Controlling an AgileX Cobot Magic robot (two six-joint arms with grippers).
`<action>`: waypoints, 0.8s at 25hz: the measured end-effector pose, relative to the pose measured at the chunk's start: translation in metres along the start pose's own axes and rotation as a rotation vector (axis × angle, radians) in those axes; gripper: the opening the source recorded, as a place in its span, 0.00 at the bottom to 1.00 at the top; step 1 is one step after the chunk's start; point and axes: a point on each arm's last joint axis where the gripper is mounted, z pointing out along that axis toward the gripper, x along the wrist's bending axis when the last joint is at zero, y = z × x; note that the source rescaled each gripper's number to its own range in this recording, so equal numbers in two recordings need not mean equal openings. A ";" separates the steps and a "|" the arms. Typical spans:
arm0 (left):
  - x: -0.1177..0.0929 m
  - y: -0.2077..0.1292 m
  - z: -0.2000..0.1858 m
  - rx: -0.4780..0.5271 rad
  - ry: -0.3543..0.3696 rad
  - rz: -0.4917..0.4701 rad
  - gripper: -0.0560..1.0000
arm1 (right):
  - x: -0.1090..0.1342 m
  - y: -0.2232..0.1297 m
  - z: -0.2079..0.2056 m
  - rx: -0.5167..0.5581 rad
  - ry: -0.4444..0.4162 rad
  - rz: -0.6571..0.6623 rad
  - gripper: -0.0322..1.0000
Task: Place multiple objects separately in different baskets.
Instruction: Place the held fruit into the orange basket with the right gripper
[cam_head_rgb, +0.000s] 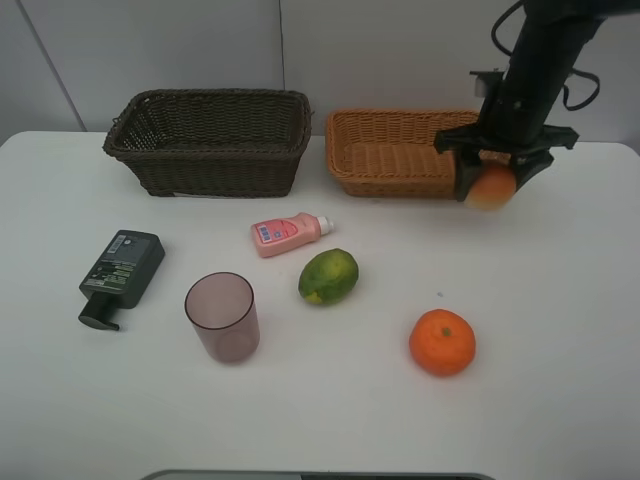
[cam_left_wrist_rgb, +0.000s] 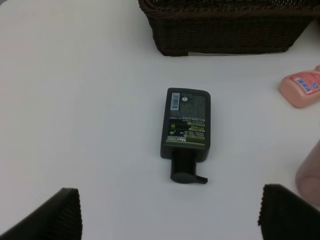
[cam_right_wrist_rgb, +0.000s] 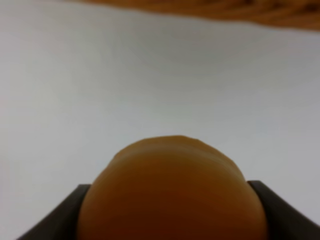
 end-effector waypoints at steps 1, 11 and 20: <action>0.000 0.000 0.000 0.000 0.000 0.000 0.92 | 0.000 0.007 -0.008 -0.033 0.002 -0.001 0.05; 0.000 0.000 0.000 0.000 0.000 0.000 0.92 | 0.006 0.084 -0.023 -0.241 0.020 0.010 0.05; 0.000 0.000 0.000 0.000 0.000 0.000 0.92 | 0.010 0.111 0.036 -0.245 0.018 0.004 0.05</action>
